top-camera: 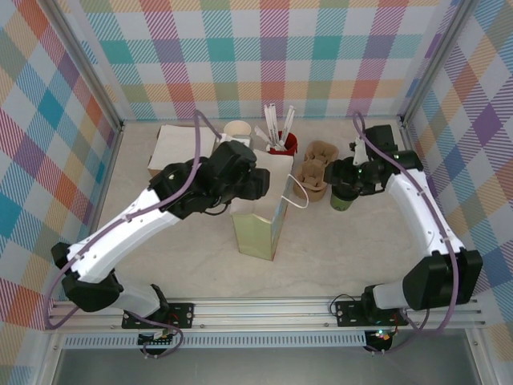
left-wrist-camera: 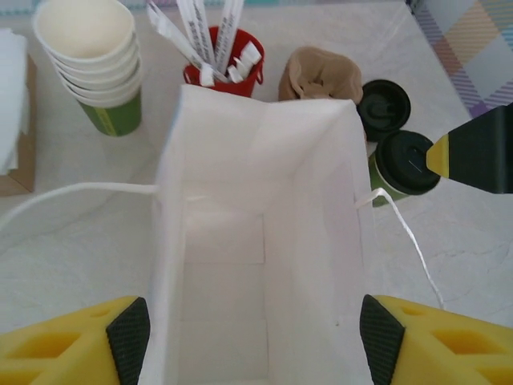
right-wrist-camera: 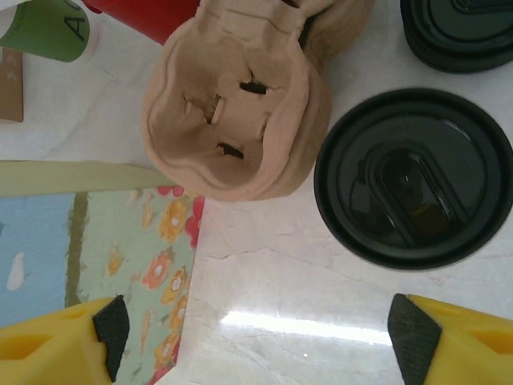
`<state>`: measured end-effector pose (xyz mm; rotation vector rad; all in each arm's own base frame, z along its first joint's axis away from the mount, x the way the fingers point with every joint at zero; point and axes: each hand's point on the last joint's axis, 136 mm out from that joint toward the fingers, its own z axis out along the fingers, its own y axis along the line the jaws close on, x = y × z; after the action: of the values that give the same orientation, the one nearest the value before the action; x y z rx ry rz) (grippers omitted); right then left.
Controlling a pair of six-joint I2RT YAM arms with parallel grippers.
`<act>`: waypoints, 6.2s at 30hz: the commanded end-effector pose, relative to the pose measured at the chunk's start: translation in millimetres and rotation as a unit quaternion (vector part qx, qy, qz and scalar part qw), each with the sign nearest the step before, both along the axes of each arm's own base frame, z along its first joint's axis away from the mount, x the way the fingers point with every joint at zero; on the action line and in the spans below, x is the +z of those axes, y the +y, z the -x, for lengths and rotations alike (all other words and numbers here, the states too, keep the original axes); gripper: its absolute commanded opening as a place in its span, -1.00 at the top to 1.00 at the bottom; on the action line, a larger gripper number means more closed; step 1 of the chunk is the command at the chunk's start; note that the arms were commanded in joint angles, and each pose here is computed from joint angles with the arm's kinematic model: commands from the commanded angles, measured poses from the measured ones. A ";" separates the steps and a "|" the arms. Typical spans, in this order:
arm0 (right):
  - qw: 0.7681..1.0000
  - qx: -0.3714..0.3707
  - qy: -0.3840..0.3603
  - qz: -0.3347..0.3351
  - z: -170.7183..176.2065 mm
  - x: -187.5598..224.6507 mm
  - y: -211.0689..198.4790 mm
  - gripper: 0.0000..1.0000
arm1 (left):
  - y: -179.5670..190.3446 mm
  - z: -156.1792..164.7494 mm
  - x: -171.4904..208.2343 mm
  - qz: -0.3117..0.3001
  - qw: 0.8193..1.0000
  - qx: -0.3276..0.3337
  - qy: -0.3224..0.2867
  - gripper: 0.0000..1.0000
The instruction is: Pack the takeout coffee
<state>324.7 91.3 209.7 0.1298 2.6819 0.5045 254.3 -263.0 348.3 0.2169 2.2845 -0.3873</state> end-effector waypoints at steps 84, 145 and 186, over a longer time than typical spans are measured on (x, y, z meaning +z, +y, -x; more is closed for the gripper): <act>0.994 0.058 0.094 0.021 -84.2 -33.4 22.6 0.95 | 68.0 11.1 9.9 -0.027 0.994 0.070 -0.073 -0.65; 0.956 0.084 -0.151 -0.238 60.2 173.1 62.6 0.92 | -72.4 -11.3 51.5 0.229 0.967 -0.111 0.013 -0.48; 0.961 0.138 -0.186 -0.149 82.1 173.6 55.1 -0.34 | -42.6 -12.1 43.7 0.191 0.980 -0.056 0.015 1.00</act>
<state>253.8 150.8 370.9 -0.1476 2.2793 0.9920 271.4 -325.8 370.8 0.1755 2.2263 -0.8907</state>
